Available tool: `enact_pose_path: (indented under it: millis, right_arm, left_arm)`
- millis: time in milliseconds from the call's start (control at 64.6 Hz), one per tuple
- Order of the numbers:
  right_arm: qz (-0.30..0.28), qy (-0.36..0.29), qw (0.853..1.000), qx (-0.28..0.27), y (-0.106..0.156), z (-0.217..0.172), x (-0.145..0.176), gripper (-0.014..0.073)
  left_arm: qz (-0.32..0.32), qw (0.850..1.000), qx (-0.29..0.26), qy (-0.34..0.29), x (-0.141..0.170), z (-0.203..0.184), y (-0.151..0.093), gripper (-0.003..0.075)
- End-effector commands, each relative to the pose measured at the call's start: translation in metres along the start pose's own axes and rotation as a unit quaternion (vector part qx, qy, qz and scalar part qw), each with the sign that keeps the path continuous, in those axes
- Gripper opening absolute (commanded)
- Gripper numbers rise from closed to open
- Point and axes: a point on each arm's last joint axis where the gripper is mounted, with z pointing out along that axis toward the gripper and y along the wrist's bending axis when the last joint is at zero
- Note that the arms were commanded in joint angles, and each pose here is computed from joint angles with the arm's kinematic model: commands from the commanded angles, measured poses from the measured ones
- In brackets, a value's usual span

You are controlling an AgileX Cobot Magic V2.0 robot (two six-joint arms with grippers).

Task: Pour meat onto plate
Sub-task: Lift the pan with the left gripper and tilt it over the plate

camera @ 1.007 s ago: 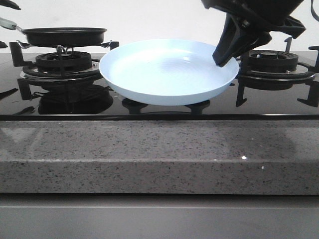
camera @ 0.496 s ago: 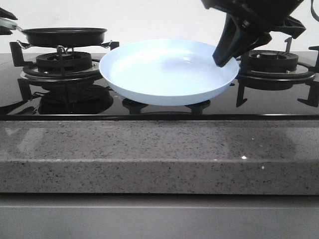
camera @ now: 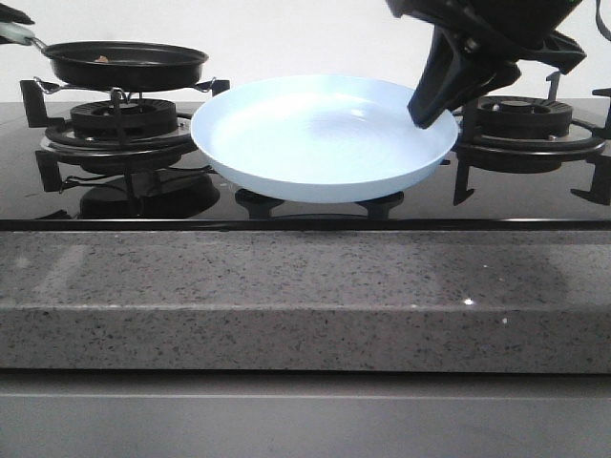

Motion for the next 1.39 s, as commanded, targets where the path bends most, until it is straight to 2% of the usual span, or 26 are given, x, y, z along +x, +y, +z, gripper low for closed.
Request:
enact_pose_path:
  millis: [0, 139, 170, 356, 542, 728, 991, 1239, 1378]
  right_arm:
    - [-0.007, -0.049, 0.999, -0.003, 0.006, -0.017, -0.014, -0.0113]
    - [-0.007, -0.049, 0.999, -0.003, 0.006, -0.017, -0.014, -0.0113]
    - [-0.007, -0.049, 0.999, -0.003, 0.006, -0.017, -0.014, -0.0113]
    - [-0.007, -0.049, 0.999, -0.003, 0.006, -0.017, -0.014, -0.0113]
    - [-0.007, -0.049, 0.999, -0.003, 0.006, -0.017, -0.014, -0.0113]
    - [-0.007, -0.049, 0.999, -0.003, 0.006, -0.017, -0.014, -0.0113]
    - [-0.007, -0.049, 0.999, -0.003, 0.006, -0.017, -0.014, -0.0113]
    - [-0.007, -0.049, 0.999, -0.003, 0.006, -0.017, -0.014, -0.0113]
    - [-0.007, -0.049, 0.999, -0.003, 0.006, -0.017, -0.014, -0.0113]
  left_arm:
    - [0.047, 0.995, 0.080, -0.023, -0.005, -0.020, -0.068, -0.0020]
    - [0.098, 0.991, 0.090, -0.014, 0.009, -0.031, -0.105, -0.0020]
    - [0.117, 0.988, 0.096, -0.012, 0.017, -0.034, -0.119, -0.0020]
    - [0.169, 0.980, 0.103, -0.021, 0.056, -0.041, -0.159, -0.0020]
    - [0.225, 0.968, 0.104, -0.035, 0.098, -0.048, -0.188, -0.0020]
    - [0.272, 0.956, 0.112, -0.024, 0.140, -0.053, -0.205, -0.0020]
    - [0.372, 0.918, 0.136, -0.017, 0.178, -0.053, -0.227, -0.0020]
    - [0.452, 0.879, 0.150, -0.005, 0.202, -0.044, -0.236, -0.0020]
    - [0.501, 0.851, 0.160, -0.004, 0.211, -0.042, -0.240, -0.0020]
